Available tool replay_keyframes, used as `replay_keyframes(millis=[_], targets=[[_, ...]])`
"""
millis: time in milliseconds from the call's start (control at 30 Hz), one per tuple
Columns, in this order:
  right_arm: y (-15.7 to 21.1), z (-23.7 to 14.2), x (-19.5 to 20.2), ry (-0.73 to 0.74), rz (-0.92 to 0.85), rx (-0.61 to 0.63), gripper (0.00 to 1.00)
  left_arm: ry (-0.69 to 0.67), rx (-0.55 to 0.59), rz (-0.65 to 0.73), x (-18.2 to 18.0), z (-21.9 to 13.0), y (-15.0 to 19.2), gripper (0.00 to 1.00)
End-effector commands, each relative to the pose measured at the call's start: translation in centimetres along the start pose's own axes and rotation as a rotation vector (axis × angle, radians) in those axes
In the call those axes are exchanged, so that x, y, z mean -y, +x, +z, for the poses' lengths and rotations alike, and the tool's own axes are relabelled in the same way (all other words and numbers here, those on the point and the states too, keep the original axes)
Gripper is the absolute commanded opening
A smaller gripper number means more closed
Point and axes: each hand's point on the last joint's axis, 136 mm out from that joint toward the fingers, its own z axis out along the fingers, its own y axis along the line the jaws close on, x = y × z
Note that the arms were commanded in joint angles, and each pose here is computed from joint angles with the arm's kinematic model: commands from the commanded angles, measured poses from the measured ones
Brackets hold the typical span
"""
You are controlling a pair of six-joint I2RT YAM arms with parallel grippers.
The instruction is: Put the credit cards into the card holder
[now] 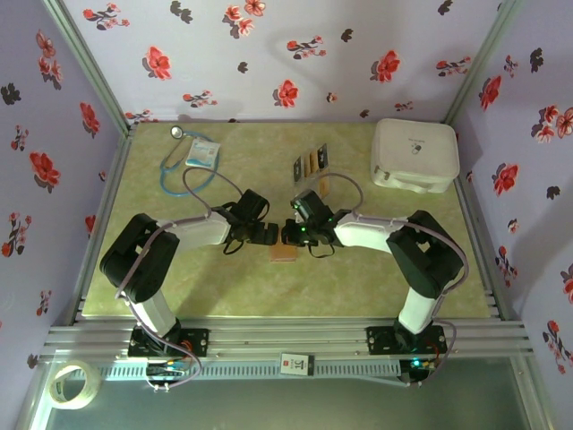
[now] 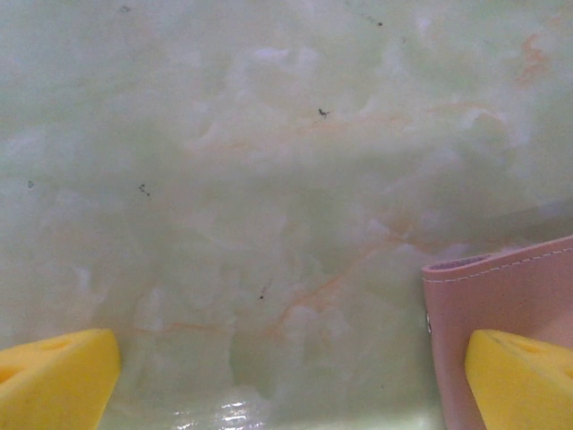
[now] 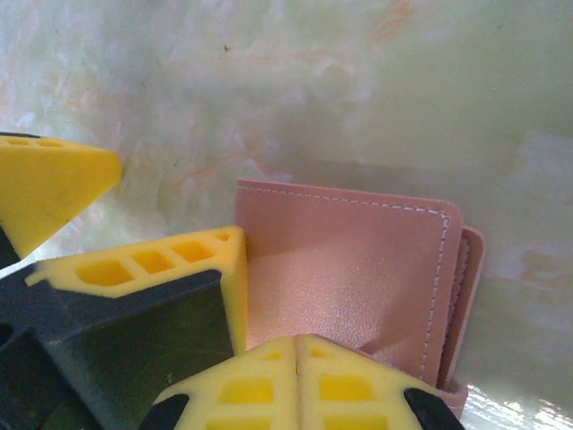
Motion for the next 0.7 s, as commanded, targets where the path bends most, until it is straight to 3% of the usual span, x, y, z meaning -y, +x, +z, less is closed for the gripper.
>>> replay_keyframes(millis=[0, 667], targets=[[0.4, 0.3, -0.1, 0.004, -0.019, -0.015, 0.00, -0.039, -0.090, 0.009, -1.0, 1.6, 3.1, 1.00], [3.0, 1.9, 4.9, 0.113, 0.031, -0.048, 0.00, -0.038, -0.087, 0.010, -0.9, 1.4, 2.9, 1.00]])
